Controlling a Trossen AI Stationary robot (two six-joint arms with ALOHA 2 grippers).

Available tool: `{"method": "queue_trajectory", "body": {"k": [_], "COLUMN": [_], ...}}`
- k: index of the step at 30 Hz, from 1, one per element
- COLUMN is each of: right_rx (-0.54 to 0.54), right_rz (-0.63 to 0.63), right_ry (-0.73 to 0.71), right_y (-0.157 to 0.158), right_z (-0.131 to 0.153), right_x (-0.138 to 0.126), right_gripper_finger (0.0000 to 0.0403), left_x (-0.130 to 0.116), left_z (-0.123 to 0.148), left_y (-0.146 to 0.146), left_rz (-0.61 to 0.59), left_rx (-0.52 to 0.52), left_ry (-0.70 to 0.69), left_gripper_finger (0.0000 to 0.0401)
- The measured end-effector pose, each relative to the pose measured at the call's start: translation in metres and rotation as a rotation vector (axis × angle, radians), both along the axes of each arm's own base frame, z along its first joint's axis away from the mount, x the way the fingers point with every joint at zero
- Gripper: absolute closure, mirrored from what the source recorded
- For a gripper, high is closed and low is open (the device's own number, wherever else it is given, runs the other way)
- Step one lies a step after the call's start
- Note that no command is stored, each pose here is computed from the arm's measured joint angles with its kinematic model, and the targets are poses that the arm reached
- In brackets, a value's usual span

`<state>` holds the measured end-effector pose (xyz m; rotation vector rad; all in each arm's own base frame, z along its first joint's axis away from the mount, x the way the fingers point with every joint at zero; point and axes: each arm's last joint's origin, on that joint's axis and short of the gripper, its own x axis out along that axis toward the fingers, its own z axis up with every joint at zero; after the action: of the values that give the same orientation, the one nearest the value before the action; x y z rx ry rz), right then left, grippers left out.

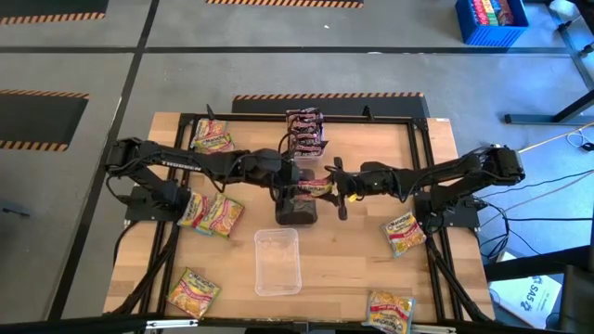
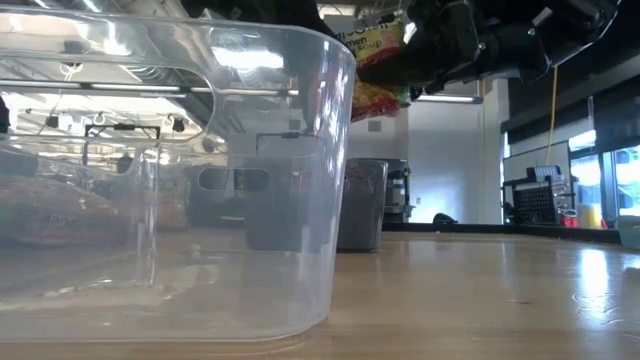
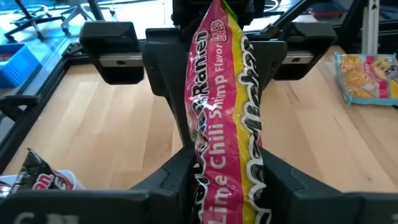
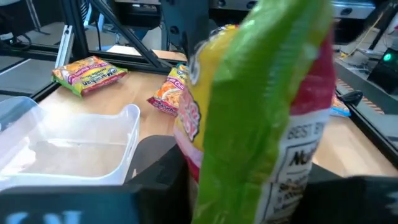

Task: Sort Maruchan noodles
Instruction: Put the green noodle pack into the black bin

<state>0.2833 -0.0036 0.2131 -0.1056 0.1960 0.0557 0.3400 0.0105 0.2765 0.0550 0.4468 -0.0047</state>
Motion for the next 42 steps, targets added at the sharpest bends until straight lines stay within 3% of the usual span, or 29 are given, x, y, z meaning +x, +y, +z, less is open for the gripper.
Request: {"method": "queue_trajectory", "body": {"k": [7, 13, 24, 42], "right_rx": [0.071, 0.075, 0.089, 0.082], "right_rz": [-0.058, -0.058, -0.041, -0.038], "right_ry": [0.281, 0.501, 0.511, 0.493], "right_y": [-0.001, 0.0, 0.0, 0.0], "right_z": [0.007, 0.009, -0.029, -0.028], "right_x": [-0.009, -0.021, -0.034, -0.033], "right_gripper_finger": [0.0176, 0.014, 0.0134, 0.0134], "left_x": [-0.013, -0.025, -0.018, -0.005], "left_z": [0.009, 0.008, -0.012, -0.046], "left_y": [0.007, 0.022, 0.04, 0.055], "left_rz": [0.067, 0.123, 0.125, 0.156], "left_rx": [0.041, 0.057, 0.051, 0.036], "left_ry": [0.035, 0.12, 0.211, 0.313], "left_gripper_finger": [0.0286, 0.0286, 0.0286, 0.0286]}}
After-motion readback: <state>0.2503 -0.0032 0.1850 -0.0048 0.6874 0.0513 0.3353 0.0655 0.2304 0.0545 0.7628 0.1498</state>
